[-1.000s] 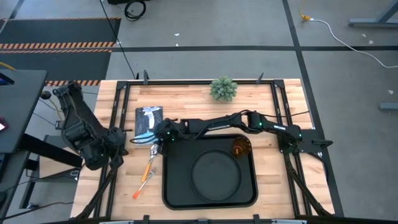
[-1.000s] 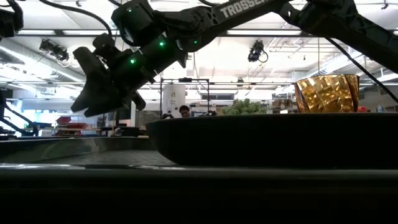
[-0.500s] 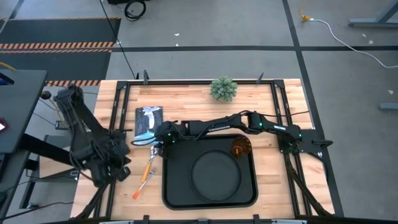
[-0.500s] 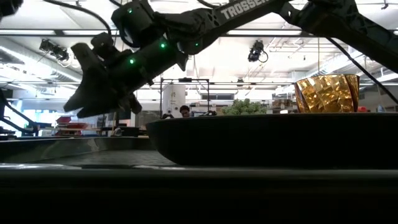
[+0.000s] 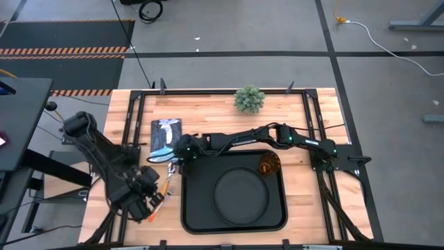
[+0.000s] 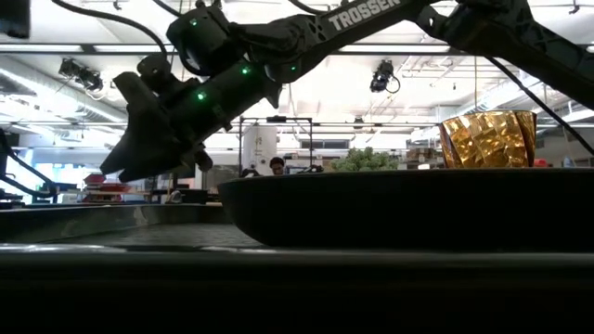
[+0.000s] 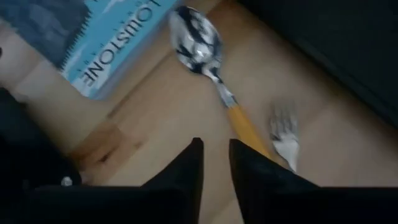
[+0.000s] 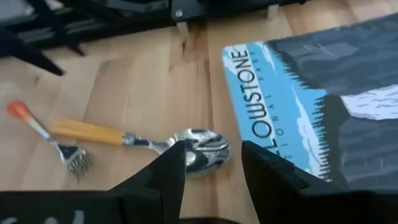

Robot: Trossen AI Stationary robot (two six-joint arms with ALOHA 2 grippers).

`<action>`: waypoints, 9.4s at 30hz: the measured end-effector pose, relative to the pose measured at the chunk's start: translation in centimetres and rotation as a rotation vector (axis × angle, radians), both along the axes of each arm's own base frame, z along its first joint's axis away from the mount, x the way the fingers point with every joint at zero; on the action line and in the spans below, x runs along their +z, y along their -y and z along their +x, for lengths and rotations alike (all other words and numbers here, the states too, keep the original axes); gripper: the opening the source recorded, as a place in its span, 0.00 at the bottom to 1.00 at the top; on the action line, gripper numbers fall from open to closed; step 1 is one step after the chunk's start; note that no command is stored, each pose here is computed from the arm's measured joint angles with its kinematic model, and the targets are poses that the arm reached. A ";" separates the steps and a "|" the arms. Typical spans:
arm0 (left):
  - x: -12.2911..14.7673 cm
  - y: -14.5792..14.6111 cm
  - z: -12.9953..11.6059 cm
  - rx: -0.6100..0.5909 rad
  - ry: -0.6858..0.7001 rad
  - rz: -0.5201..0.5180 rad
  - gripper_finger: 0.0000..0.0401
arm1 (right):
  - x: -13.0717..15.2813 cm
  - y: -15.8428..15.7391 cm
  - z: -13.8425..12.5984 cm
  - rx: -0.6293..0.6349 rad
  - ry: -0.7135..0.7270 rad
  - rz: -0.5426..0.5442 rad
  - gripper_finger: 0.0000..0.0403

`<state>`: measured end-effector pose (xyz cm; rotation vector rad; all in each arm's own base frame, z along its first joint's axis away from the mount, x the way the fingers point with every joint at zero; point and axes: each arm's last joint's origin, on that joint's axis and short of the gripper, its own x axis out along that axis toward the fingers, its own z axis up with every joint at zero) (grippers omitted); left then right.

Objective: Pick and place plate/cup/fork/spoon on tray
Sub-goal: Put the orange spoon on the black tray

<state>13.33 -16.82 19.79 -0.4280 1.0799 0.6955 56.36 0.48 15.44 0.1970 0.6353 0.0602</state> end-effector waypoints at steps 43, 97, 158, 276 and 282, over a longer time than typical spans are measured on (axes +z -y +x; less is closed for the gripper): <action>-4.1 -4.5 1.5 -0.078 0.058 -0.030 0.23 | 3.0 -0.4 -1.5 0.001 -0.015 -0.084 0.40; 5.9 -9.1 -5.1 -0.140 0.520 -0.231 0.02 | 1.7 -7.0 0.8 0.196 0.144 -0.361 0.40; 5.6 -9.3 -5.4 -0.107 0.460 -0.269 0.02 | -2.9 -0.3 0.6 0.055 -0.114 -0.108 0.15; 5.6 -9.1 -5.3 -0.121 0.449 -0.300 0.02 | 5.0 -2.1 -4.8 0.504 -0.334 -0.175 0.23; 5.6 -9.1 -5.3 -0.125 0.448 -0.296 0.02 | 5.3 -5.4 -4.6 0.524 -0.284 -0.209 0.23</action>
